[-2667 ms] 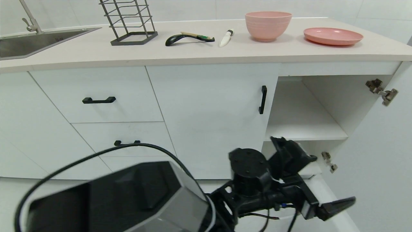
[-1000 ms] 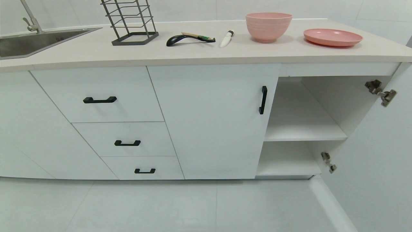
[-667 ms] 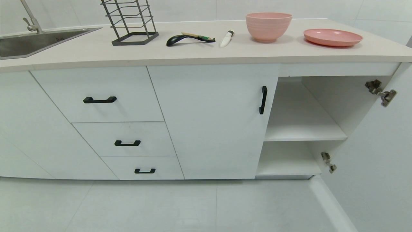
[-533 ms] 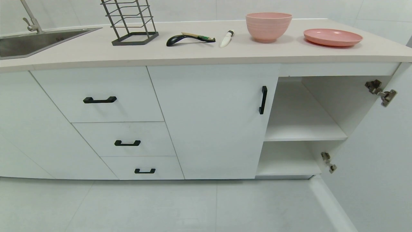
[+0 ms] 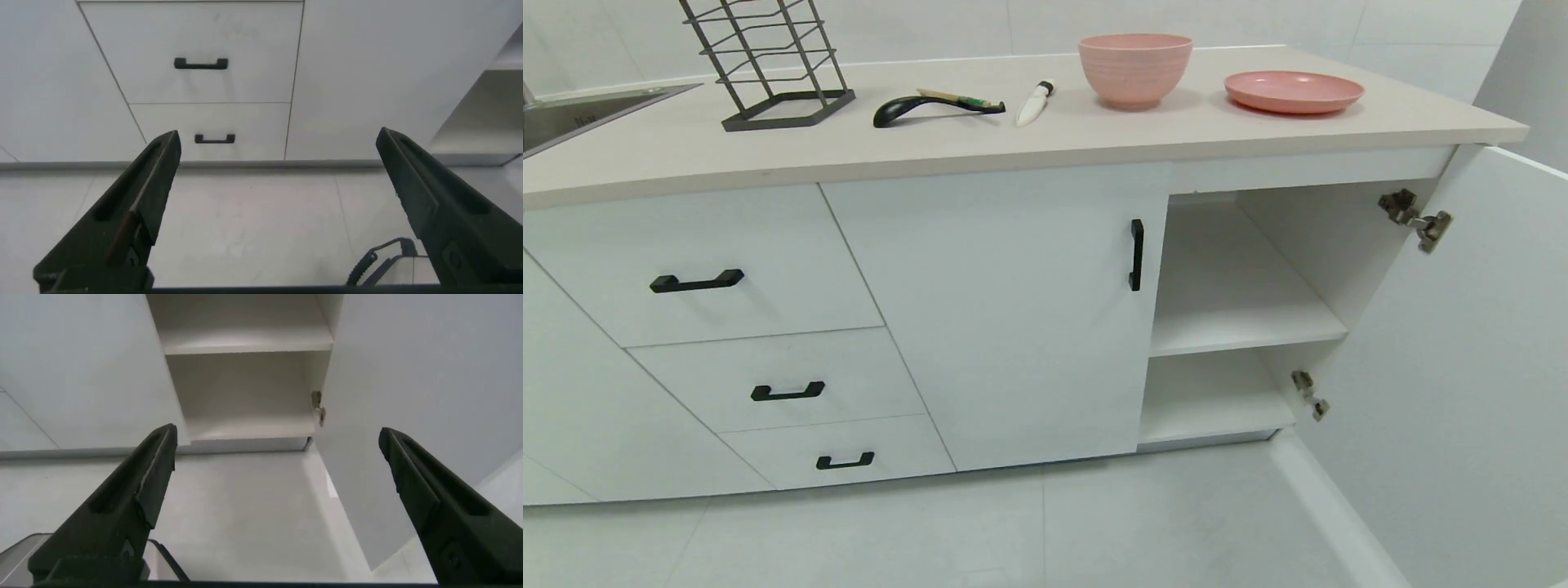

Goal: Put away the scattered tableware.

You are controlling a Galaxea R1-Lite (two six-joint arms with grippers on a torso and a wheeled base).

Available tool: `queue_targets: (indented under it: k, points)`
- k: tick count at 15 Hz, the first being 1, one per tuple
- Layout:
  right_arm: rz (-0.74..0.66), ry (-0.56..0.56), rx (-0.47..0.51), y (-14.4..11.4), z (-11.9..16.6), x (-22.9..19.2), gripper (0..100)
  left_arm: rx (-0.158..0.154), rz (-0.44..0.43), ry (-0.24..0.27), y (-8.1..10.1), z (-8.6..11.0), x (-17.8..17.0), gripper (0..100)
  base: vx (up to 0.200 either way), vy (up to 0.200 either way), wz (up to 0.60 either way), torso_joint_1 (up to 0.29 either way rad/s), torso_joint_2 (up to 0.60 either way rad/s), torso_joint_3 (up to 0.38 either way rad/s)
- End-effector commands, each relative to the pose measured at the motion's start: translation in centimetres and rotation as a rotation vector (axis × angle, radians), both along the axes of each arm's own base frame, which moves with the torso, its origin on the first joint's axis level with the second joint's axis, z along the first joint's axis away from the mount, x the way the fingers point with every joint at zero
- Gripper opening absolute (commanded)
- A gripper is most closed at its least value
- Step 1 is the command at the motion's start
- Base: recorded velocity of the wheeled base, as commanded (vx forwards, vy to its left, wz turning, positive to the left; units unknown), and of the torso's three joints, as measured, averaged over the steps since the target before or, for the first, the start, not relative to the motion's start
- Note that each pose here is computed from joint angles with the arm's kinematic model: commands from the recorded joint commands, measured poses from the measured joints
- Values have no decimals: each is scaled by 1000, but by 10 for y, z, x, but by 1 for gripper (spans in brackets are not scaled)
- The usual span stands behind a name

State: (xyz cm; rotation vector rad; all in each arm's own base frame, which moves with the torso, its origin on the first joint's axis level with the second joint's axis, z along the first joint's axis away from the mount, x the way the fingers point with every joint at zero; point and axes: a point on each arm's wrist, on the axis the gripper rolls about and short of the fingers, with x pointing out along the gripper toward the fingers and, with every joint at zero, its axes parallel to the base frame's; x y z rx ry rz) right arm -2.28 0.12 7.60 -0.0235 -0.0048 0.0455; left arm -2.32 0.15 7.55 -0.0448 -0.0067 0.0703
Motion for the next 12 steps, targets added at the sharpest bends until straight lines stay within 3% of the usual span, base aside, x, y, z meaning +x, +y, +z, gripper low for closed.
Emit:
queue_targets:
  k: [1, 9, 12]
  points:
    - [-4, 0, 0, 0, 0, 0, 100, -1, 0, 3, 0, 0, 0, 100, 0, 0, 0, 0, 0, 0]
    - [-4, 0, 0, 0, 0, 0, 100, -1, 0, 3, 0, 0, 0, 100, 200, -200, 0, 1, 1, 4]
    - [-6, 0, -1, 0, 0, 0, 100, -3, 0, 3, 0, 0, 0, 100, 0, 0, 0, 0, 0, 0]
